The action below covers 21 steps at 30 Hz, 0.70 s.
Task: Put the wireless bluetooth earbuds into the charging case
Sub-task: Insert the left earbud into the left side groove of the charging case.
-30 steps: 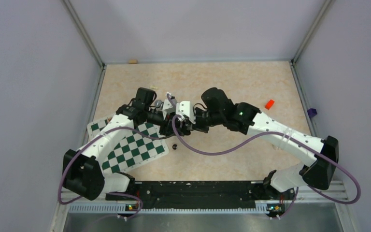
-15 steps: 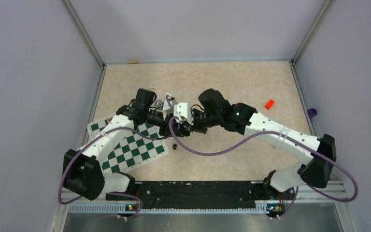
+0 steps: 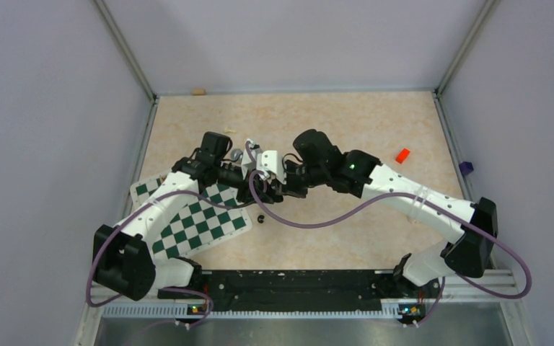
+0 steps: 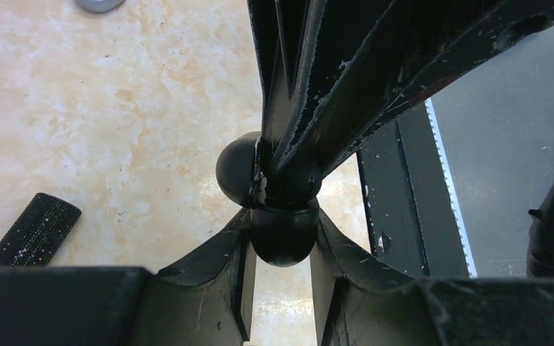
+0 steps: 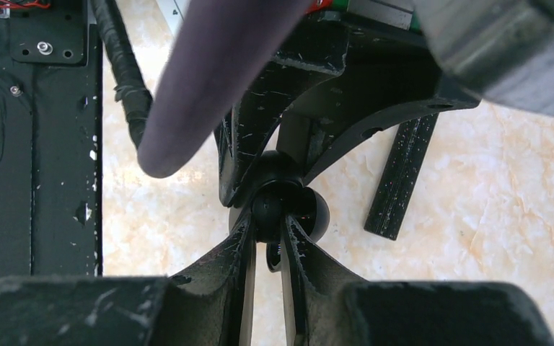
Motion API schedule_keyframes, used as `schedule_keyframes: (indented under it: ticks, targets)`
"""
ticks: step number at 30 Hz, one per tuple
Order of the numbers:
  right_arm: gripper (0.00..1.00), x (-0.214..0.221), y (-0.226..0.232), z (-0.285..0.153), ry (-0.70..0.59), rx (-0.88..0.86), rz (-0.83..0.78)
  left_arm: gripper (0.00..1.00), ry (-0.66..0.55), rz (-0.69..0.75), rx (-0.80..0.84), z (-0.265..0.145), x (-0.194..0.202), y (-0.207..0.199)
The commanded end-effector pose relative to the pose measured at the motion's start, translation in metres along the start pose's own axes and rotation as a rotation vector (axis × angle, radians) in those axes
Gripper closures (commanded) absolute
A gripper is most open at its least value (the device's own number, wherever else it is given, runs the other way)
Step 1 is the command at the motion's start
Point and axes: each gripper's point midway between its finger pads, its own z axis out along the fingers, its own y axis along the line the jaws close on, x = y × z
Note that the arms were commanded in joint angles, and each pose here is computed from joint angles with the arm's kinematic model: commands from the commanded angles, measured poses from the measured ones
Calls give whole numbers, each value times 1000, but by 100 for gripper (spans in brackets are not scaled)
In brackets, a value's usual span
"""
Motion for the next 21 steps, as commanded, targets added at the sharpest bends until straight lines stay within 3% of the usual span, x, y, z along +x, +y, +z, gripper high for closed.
schedule_keyframes:
  ticks: [1,10,15,21]
  targets:
    - [83,-16,1,7,-28,-4,3,100,-72,138,57,2,-26,-14]
    - [82,-24,-1,2,-49,5,10,100,-78,143,64,1,-28,-15]
    - [76,-27,-3,1,-52,12,22,100,-102,149,77,1,-34,-18]
    - [75,-33,-6,-3,-66,33,48,100,-128,168,87,-1,-38,-22]
